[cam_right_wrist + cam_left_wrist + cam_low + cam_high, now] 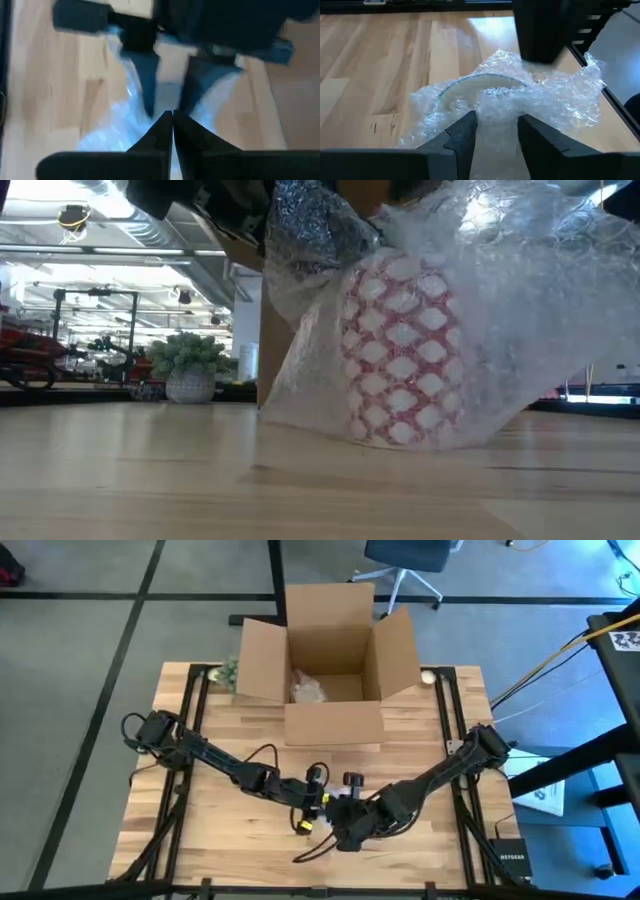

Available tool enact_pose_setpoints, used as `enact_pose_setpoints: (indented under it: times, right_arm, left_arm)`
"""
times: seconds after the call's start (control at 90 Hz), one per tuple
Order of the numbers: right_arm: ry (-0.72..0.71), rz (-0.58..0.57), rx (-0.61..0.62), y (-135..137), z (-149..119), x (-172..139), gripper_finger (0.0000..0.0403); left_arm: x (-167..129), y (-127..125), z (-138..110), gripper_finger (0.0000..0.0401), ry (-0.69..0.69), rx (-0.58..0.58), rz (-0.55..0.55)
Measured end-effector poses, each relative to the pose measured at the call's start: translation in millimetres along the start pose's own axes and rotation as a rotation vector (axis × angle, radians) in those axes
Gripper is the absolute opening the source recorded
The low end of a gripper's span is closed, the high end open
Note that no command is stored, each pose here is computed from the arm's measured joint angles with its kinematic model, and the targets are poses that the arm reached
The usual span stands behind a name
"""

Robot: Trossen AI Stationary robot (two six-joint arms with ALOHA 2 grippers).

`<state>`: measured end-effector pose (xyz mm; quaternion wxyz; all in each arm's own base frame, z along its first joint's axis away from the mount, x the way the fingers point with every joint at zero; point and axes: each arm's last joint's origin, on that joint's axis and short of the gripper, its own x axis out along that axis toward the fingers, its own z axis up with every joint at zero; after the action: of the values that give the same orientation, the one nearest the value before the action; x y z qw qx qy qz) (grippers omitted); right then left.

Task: Wrap mug
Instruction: Wrap the red mug with the bubble wrap

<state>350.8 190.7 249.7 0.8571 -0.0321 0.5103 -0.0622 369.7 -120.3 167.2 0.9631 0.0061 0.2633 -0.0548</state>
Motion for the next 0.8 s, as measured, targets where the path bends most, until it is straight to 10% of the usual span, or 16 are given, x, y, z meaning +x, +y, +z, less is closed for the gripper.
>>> enact_pose_setpoints:
  times: [0.589,0.8]
  right_arm:
    - [0.064,0.122,0.066,-14,-21,63,0.0000]
    - [0.058,0.122,0.042,-14,-20,63,0.0000]
  left_arm:
    - [-50,-16,27,0.0127,-0.021,0.133,-0.040]
    - [-95,-4,28,0.0127,0.151,0.089,0.174]
